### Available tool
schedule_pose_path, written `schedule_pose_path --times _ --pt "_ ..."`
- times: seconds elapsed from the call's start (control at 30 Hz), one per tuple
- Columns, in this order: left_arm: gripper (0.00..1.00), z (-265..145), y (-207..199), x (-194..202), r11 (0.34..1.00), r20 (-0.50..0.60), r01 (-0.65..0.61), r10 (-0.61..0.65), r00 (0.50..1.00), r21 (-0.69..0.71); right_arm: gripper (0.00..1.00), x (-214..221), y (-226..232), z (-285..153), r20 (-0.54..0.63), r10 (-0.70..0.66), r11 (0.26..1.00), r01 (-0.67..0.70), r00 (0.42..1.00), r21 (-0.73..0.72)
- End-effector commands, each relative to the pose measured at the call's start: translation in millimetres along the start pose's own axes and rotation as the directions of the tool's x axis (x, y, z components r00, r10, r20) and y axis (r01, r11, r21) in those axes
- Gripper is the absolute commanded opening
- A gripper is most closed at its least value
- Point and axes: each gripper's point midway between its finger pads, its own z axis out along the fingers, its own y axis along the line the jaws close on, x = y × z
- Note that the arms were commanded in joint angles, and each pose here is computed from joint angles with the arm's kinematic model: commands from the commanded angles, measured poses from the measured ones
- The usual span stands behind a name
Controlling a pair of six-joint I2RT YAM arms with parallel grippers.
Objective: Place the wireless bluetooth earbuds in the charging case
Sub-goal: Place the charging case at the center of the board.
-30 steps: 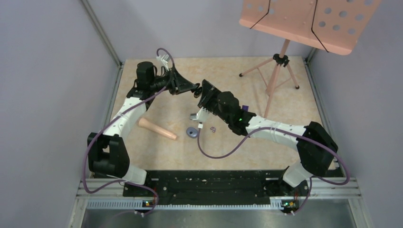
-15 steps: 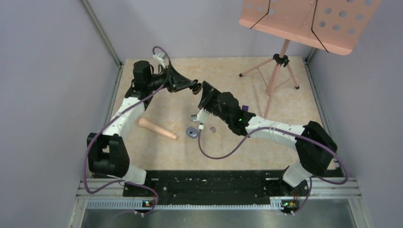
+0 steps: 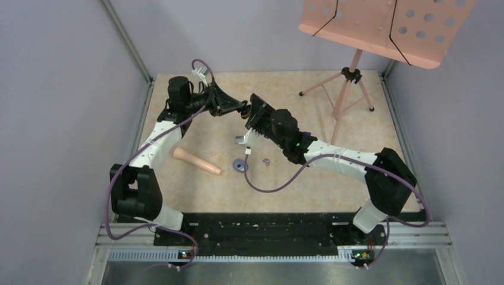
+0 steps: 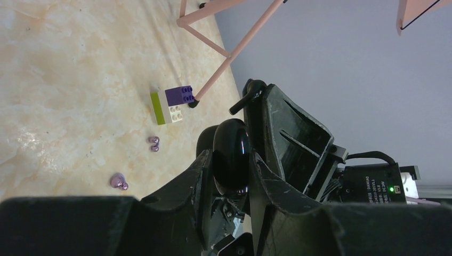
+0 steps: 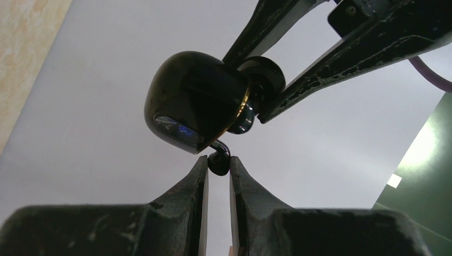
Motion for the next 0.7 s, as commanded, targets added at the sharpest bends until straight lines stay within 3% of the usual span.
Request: schedule_pose_path --times 0.0,0.67 --pt "0.0 0 -5 -5 0.999 0.014 -0.037 0.037 0.999 0.009 0.0 16 -40 -18 -0.014 0.02 0.993 -0.018 1.0 0.115" --pt "0.0 -2 -12 -7 0.998 0.023 -0.051 0.05 0.998 0.03 0.0 -13 -27 -24 0.059 0.01 0.996 -0.015 0.998 0.086"
